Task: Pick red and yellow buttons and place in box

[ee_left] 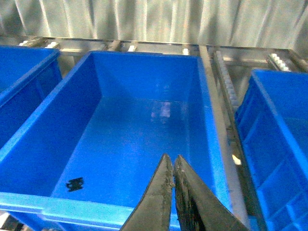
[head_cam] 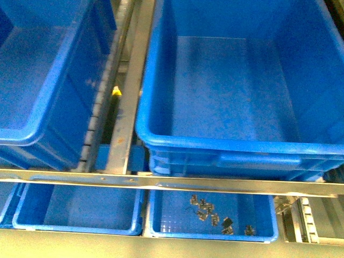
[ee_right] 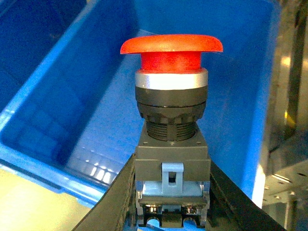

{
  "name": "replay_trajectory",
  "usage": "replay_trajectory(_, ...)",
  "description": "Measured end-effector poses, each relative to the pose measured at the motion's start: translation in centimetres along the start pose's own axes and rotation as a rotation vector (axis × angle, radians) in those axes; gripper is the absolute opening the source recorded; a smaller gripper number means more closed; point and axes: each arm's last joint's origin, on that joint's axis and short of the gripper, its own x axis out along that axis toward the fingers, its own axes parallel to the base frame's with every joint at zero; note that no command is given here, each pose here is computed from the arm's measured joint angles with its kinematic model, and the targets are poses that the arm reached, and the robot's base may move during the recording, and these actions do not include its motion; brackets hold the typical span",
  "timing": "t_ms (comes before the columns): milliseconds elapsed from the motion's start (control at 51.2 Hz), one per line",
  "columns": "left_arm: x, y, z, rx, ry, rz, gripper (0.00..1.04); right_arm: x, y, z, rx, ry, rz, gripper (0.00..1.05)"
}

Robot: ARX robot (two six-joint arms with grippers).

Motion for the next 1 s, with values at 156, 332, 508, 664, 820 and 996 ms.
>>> replay_trajectory(156, -0.6, 0.0, 0.1, 0.000, 0.000, -0.004, 0.03, 0.1, 0.2, 0.0, 0.015, 0.001, -0.013, 0.27)
replay_trajectory(332, -1.2, 0.0, 0.1, 0.000, -0.003, -0.001, 0.03, 0.8, 1.0, -0.1, 0.003, 0.021, 0.020, 0.27)
replay_trajectory(508, -1.6, 0.0, 0.1, 0.000, -0.004, -0.001, 0.03, 1.1, 1.4, 0.2, 0.000, 0.014, 0.026, 0.27)
replay_trajectory(664, -1.8, 0.0, 0.1, 0.000, -0.004, -0.001, 0.05, 1.7, 2.1, 0.1, 0.014, 0.035, 0.045, 0.27)
replay_trajectory(820, -1.9, 0.0, 0.1, 0.000, -0.006, -0.001, 0.30, 3.9, 3.4, 0.8, -0.006, 0.018, 0.094, 0.27)
replay_trajectory(996, -1.9, 0.0, 0.1, 0.000, -0.006, -0.001, 0.58, 9.2, 4.1, 2.6, 0.026, 0.038, 0.067, 0.27)
